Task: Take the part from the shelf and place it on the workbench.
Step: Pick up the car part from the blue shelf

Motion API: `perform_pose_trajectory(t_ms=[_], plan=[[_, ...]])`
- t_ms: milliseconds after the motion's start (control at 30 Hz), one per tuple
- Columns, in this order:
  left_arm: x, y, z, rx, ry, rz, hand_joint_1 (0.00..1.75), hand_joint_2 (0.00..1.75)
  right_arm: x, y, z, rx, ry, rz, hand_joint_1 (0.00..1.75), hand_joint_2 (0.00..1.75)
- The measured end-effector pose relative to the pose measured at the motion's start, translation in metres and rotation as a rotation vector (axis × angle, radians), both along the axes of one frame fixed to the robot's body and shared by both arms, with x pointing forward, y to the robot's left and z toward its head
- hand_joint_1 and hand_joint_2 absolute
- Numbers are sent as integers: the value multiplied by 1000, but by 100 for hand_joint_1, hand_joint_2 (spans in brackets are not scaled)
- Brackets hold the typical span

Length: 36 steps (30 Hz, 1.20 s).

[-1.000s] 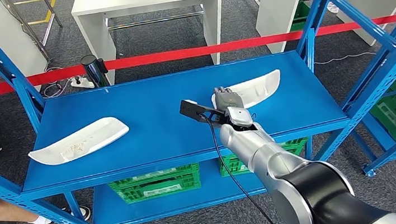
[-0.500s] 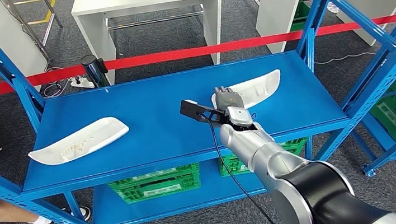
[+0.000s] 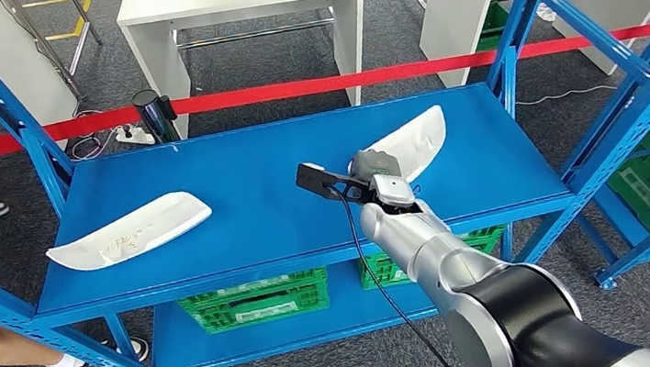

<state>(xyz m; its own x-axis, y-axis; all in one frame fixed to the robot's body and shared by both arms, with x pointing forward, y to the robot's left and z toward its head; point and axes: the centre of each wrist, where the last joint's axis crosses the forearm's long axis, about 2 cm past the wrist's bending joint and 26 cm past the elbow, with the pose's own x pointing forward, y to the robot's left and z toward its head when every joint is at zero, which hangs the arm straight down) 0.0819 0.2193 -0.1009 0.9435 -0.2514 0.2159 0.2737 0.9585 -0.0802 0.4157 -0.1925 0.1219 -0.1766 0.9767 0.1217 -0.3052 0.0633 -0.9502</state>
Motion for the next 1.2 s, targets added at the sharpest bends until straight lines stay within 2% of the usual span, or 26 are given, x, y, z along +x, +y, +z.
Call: perform_pose_trajectory(t_ms=[433,500,533,633,667,1200], plan=[[-1,1,0,0,3,9,0,0,0,1,0,-6,1,-2,175,175],[-1,1,0,-1,4,11,0,0,0,1,0,-7,1,-3,168,175],[-1,1,0,-1,4,12,0,0,0,1,0,-7,1,-3,133,175],[-2,1,0,-1,5,14,0,0,0,1,0,-8,1,-2,9,175],[-2,1,0,-1,5,14,0,0,0,1,0,-8,2,-2,0,175],[-2,1,0,0,5,12,0,0,0,1,0,-12,4,-15,0,175]])
